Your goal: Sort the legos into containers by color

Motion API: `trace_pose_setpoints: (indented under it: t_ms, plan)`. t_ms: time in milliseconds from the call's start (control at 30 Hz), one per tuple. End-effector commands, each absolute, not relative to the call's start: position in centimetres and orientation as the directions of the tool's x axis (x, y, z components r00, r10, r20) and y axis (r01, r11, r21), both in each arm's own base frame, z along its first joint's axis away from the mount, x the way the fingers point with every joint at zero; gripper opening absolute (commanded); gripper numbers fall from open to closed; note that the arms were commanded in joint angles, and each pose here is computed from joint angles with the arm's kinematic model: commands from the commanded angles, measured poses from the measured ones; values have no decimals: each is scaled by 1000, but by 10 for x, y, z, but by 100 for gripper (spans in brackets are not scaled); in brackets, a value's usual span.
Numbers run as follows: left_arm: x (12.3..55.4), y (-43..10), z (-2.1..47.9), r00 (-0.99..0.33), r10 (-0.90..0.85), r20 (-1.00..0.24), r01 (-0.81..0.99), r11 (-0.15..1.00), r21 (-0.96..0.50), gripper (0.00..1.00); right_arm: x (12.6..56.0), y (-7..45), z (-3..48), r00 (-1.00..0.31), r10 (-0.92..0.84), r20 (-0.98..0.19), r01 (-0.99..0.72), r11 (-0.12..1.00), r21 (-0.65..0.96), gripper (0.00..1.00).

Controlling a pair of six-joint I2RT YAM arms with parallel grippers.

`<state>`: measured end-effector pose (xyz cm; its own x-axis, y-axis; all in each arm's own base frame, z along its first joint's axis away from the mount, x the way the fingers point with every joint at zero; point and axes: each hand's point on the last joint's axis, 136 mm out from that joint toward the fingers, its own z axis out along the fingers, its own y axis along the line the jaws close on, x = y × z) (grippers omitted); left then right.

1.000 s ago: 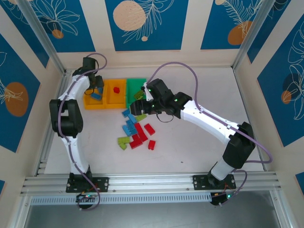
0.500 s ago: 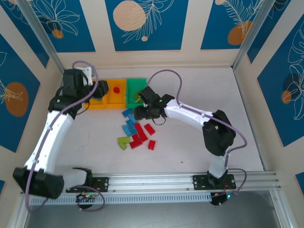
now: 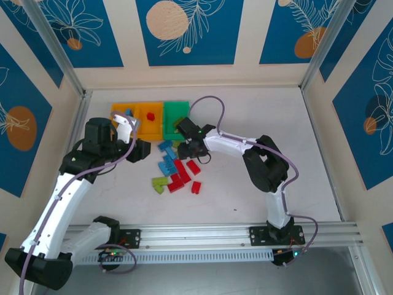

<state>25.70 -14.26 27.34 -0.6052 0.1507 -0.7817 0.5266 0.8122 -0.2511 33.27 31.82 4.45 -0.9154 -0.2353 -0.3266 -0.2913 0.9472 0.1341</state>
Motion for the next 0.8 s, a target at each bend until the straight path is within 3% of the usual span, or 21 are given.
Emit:
trace_pose_setpoints:
  t_ms: [0,433,633,767]
  plan:
    - [257,-149,273,-593,182,-785,566,787,-244,54,310,319,52,-890,-320,-325,-391,902,181,61]
    - [266,-149,274,-589,177,-788,554,799,-234,56,279,323,22,-891,-391,-232,-436,879,192,61]
    - [264,-145,265,-606,175,-776,534,813,-233,59,288,296,15,-901,-378,-214,-394,918,38,48]
    - [264,-143,265,-597,175,-783,531,818,-222,64,290,293,25,-889,-386,-245,-410,910,56,47]
